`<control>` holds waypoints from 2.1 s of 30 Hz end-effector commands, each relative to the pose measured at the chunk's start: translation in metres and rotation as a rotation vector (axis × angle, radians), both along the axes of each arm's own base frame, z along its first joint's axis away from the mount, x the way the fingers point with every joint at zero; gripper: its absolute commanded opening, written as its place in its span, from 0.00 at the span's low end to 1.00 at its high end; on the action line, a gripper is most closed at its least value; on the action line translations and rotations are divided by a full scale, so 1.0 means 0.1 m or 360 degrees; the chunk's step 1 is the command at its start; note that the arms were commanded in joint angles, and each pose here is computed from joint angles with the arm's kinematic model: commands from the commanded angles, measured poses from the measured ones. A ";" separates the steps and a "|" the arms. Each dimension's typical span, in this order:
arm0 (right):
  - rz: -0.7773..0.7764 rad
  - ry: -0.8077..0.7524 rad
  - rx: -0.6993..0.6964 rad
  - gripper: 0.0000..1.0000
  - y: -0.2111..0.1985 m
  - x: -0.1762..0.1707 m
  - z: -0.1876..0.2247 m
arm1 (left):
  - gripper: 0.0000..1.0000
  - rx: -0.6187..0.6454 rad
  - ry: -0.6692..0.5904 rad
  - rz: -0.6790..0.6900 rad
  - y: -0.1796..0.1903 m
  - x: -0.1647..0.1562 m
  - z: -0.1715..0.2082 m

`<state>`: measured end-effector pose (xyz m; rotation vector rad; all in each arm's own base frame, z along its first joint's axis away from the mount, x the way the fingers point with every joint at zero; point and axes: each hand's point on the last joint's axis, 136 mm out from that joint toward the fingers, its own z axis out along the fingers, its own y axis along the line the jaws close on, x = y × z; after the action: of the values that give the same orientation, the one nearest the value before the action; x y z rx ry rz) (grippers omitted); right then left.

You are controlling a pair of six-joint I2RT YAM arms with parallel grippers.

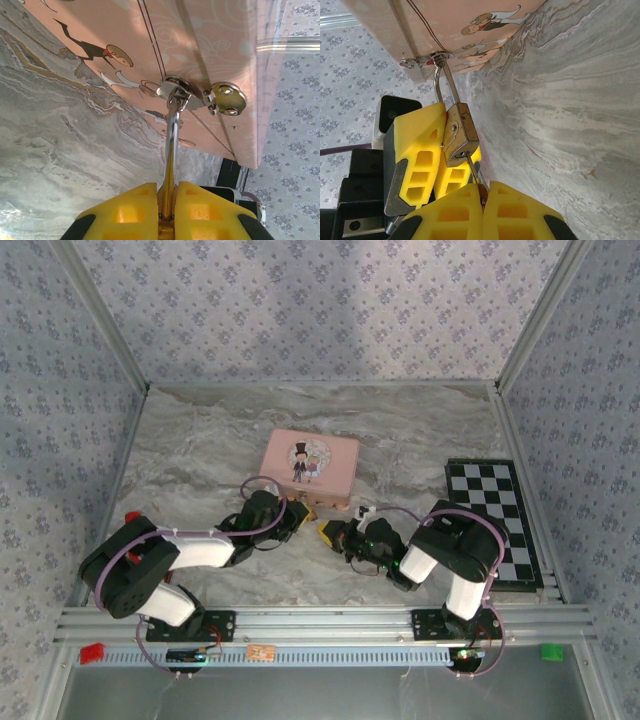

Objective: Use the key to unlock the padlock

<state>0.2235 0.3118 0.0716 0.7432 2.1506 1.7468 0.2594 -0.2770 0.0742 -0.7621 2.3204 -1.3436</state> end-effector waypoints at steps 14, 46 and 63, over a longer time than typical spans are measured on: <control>-0.0039 -0.0075 0.0069 0.00 0.01 0.11 0.20 | 0.00 -0.0020 0.0044 -0.0083 -0.06 -0.16 -0.04; -0.0020 -0.0119 0.0120 0.00 0.06 0.22 0.33 | 0.00 -0.0064 -0.0008 -0.0119 -0.12 -0.20 0.05; 0.0009 -0.0142 0.0140 0.00 0.11 0.28 0.41 | 0.00 -0.0065 -0.0057 -0.0125 -0.14 -0.20 0.11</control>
<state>0.2331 0.3141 0.0791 0.7251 2.1629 1.7884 0.2613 -0.2762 0.0777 -0.7714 2.2742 -1.3444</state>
